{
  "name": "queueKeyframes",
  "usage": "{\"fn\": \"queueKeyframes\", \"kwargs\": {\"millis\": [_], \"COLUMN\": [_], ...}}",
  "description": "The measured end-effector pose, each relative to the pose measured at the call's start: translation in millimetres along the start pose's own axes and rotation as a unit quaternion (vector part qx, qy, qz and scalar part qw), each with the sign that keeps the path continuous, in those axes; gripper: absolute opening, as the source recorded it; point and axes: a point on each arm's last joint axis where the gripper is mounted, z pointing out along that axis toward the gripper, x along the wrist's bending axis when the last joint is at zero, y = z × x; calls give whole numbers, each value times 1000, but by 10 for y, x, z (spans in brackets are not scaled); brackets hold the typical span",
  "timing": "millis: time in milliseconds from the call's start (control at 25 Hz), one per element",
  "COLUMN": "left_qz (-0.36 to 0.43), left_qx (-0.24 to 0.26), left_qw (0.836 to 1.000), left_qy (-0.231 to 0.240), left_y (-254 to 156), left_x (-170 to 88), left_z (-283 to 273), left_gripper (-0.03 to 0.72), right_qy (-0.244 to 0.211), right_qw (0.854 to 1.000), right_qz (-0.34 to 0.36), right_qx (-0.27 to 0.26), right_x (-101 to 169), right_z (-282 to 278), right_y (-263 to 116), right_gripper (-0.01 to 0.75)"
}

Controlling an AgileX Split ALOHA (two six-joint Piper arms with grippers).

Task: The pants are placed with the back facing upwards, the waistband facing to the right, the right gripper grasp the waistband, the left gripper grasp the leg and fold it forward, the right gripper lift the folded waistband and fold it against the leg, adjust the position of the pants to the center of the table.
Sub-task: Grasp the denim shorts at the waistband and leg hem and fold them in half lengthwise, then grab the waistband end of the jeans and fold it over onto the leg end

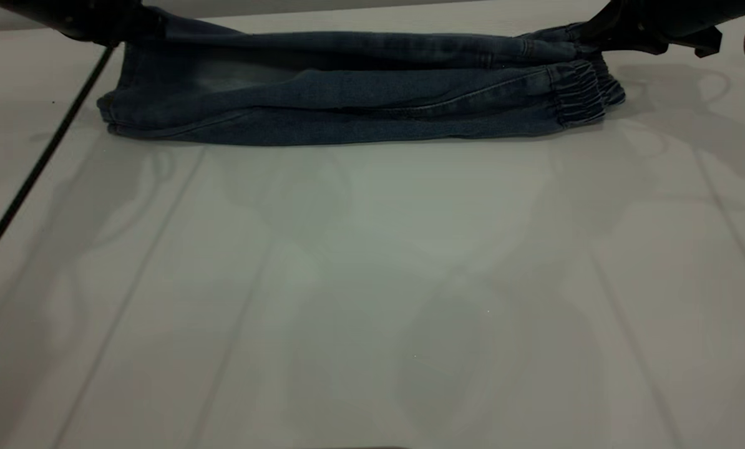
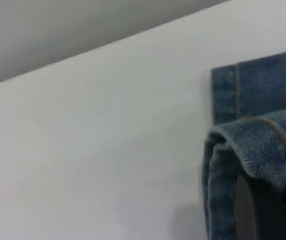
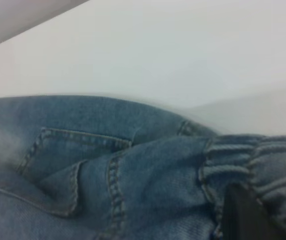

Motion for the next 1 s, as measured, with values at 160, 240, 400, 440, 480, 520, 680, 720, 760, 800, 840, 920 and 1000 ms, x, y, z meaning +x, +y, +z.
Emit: {"fn": "queueKeyframes", "kwargs": {"millis": [160, 240, 400, 440, 480, 520, 680, 720, 760, 800, 840, 920, 1000], "left_qz": [30, 58, 76, 72, 64, 54, 44, 49, 54, 59, 64, 71, 76], "left_qx": [-29, -58, -99, -102, -101, -95, -30, -4, 21, 44, 60, 86, 97], "left_qw": [999, 997, 992, 992, 993, 994, 995, 993, 989, 985, 982, 976, 973], "left_qy": [7, 15, 25, 20, 13, 1, -84, -110, -133, -153, -168, -189, -197], "left_y": [55, 109, 233, 282, 345, 414, 605, 600, 582, 554, 527, 464, 416], "left_x": [-30, -23, -36, -60, -80, -116, -300, -364, -418, -481, -537, -628, -691], "left_z": [0, -5, -52, -87, -140, -207, -516, -573, -620, -652, -669, -677, -658], "left_gripper": [99, 159, 298, 331, 359, 381, 408, 410, 411, 411, 411, 412, 412], "right_qy": [0, 0, 6, 9, 11, 13, 27, 31, 37, 40, 37, 23, 6], "right_qw": [1000, 1000, 1000, 999, 999, 999, 998, 997, 997, 997, 997, 995, 993], "right_qz": [-3, -7, -6, -9, -9, -15, -55, -65, -62, -61, -60, -61, -66], "right_qx": [-7, -13, -30, -33, -36, -38, -30, -19, -5, 16, 37, 72, 96], "right_x": [12, 27, 87, 113, 143, 185, 405, 452, 485, 497, 491, 437, 362], "right_z": [3, 3, -3, -19, -45, -86, -308, -355, -383, -394, -396, -368, -325], "right_y": [44, 88, 220, 257, 285, 319, 449, 456, 446, 414, 376, 296, 226], "right_gripper": [218, 322, 545, 590, 619, 643, 652, 645, 636, 629, 620, 609, 603]}}
